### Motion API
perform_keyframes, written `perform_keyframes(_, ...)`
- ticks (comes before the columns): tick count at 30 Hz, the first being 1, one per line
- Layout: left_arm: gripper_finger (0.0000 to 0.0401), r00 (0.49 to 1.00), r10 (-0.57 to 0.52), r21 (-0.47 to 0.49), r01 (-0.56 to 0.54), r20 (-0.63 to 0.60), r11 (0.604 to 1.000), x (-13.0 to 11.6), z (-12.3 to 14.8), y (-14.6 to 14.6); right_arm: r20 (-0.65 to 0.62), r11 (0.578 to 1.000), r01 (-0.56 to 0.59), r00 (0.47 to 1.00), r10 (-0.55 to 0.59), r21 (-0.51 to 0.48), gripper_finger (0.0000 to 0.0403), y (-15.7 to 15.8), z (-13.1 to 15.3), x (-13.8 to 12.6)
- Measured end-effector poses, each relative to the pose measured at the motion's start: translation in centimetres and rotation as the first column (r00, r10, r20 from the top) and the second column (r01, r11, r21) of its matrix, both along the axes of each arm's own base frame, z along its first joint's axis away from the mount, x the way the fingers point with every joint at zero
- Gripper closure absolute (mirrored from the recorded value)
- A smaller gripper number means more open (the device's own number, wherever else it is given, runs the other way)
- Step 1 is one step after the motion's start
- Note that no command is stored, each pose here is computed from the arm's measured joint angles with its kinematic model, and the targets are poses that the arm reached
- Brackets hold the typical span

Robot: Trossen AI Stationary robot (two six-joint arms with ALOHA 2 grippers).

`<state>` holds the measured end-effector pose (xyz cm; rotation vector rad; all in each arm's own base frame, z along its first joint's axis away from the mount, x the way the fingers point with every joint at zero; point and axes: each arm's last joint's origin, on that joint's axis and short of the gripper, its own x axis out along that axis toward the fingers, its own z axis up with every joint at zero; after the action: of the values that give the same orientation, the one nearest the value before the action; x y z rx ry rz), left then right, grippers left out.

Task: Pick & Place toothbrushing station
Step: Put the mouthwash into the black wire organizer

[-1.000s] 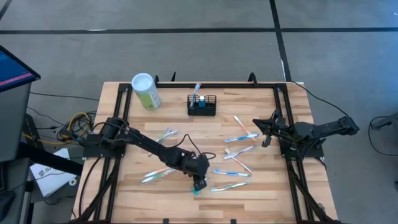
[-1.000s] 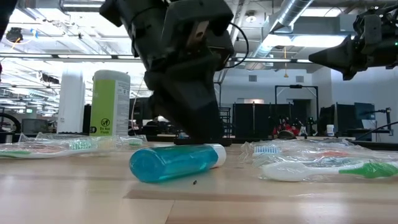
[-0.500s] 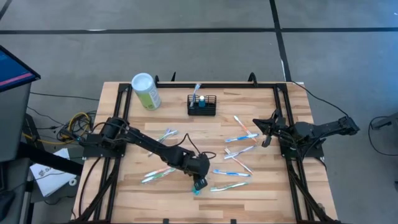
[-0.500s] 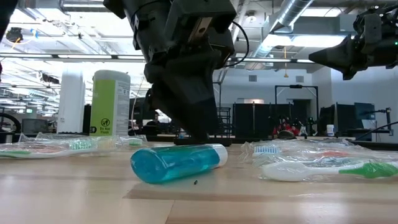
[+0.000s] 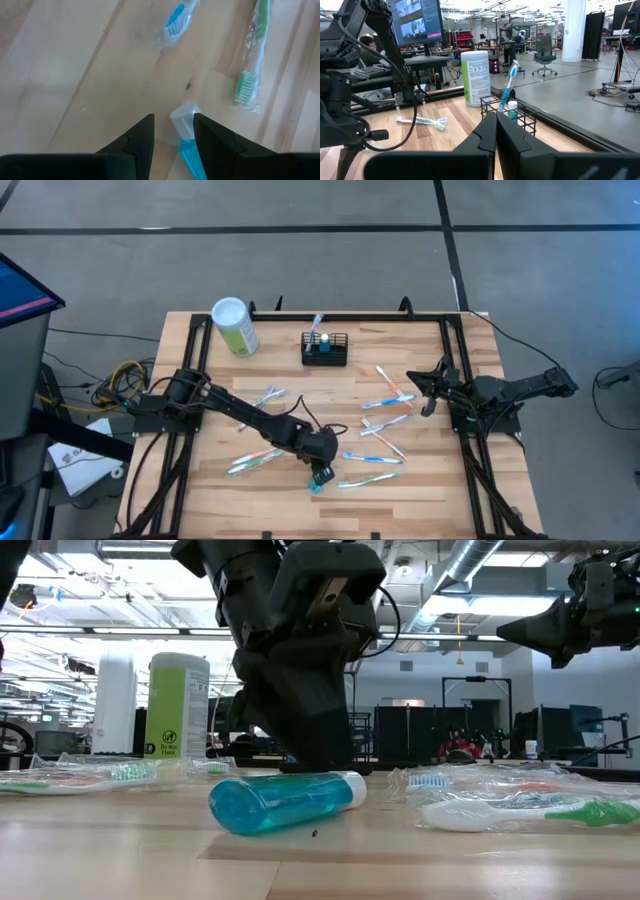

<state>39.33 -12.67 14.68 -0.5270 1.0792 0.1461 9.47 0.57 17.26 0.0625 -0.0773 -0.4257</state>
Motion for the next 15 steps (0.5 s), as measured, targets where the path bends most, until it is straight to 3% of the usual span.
perform_keyframes(15, 0.027, 0.999, -0.025, -0.052, 0.027, 0.024, 0.998, 0.25, 0.19, -0.26, 0.0, 1.0, 0.0, 1.0, 0.0, 0.0, 0.0401, 0.0, -0.01, 0.0)
